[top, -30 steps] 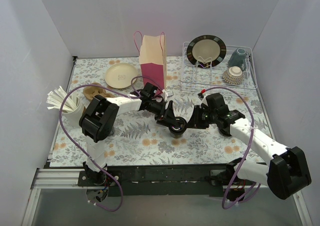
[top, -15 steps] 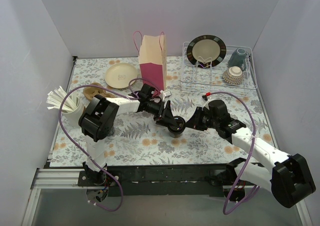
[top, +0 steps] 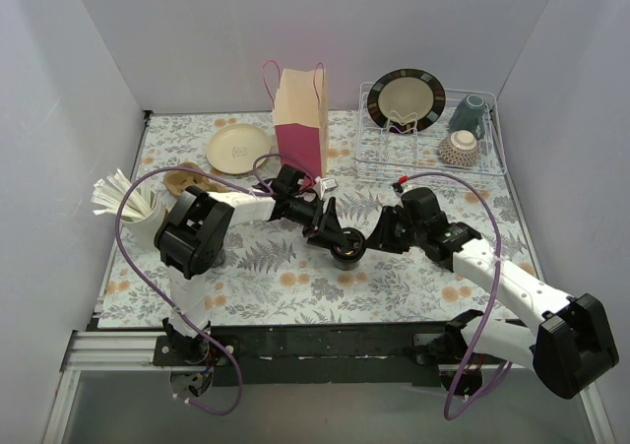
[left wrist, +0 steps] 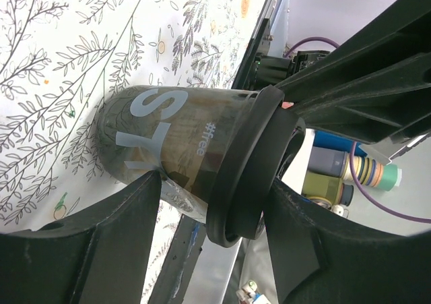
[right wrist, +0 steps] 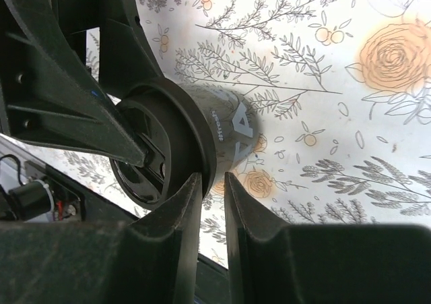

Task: Pack the takeout coffee

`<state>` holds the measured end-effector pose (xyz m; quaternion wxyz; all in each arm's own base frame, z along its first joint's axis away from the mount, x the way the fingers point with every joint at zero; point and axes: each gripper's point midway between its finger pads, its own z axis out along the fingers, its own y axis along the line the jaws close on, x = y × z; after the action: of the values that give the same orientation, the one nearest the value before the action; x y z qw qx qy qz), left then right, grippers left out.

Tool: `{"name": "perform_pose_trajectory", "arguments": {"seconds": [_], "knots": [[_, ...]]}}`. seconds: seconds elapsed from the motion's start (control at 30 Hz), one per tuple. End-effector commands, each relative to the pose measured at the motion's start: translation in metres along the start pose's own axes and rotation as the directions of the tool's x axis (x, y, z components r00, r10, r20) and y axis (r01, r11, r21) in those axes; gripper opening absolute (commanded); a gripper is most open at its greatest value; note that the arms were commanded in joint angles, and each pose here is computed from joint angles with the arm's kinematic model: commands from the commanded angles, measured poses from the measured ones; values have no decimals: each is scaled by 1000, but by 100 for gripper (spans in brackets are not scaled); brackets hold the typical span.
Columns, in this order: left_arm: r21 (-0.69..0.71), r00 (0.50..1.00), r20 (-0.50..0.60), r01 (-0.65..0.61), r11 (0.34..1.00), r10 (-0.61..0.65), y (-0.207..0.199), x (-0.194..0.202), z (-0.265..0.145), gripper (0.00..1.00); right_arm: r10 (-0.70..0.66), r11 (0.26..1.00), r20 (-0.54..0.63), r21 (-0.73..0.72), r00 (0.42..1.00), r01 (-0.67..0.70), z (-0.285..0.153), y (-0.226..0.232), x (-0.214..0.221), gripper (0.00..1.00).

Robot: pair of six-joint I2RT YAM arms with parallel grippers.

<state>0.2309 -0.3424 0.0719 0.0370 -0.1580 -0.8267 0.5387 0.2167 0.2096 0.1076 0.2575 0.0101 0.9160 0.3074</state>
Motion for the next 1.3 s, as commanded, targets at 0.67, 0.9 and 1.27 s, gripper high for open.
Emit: {"name": "perform_pose_trajectory", "arguments": {"seconds": [0.67, 0.9, 1.27], "knots": [[-500, 992, -31, 88, 862, -119, 142, 54, 5, 54, -175, 984, -20, -34, 984, 174, 4, 20, -32, 27], [-500, 992, -36, 85, 862, -119, 142, 54, 6, 54, -197, 980, -38, -3, 980, 197, 13, 11, -31, 27], [-524, 990, -39, 94, 846, -134, 149, 62, 4, 54, -71, 987, -196, 131, 978, 98, 18, -41, 31, 24]]}}
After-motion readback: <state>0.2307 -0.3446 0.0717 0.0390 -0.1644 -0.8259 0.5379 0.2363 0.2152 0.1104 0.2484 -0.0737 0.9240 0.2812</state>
